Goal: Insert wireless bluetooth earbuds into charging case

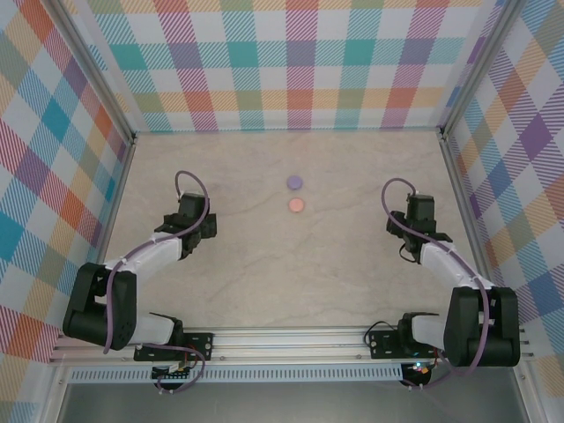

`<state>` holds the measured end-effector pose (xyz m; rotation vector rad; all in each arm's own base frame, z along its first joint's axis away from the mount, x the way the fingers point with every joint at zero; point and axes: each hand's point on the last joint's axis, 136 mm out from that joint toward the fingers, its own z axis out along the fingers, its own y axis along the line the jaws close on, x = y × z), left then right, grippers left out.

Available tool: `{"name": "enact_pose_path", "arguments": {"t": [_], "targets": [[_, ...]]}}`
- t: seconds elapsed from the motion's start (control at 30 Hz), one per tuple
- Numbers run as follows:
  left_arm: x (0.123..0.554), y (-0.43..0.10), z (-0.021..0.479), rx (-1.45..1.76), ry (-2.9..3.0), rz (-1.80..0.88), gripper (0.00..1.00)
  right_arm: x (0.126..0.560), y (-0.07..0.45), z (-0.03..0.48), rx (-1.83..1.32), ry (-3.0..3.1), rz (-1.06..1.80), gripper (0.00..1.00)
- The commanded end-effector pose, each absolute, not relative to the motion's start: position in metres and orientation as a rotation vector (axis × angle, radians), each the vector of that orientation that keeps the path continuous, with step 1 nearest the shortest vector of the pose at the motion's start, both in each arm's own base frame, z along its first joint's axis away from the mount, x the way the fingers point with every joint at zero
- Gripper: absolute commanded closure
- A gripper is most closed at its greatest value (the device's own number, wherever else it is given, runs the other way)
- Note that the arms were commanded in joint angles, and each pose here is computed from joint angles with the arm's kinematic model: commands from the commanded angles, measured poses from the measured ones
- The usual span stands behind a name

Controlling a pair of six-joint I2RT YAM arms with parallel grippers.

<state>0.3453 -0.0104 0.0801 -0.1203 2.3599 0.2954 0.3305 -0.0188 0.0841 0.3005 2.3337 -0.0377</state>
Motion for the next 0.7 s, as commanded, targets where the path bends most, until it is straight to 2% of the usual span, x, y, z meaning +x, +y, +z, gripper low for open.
{"name": "enact_pose_path", "arguments": {"t": [0.0,0.3,0.67], "targets": [[0.366,-0.014,0.097,-0.095,2.212,0.19,0.06,0.346,-0.008,0.098,0.213,2.217,0.04,0.41],[0.367,-0.027,0.101,-0.045,2.057,-0.029,0.06,0.356,0.013,0.109,0.086,2.035,0.165,0.36],[0.37,-0.021,0.117,-0.038,1.903,-0.081,0.06,0.367,0.006,0.119,0.093,1.918,0.174,0.34]]}}
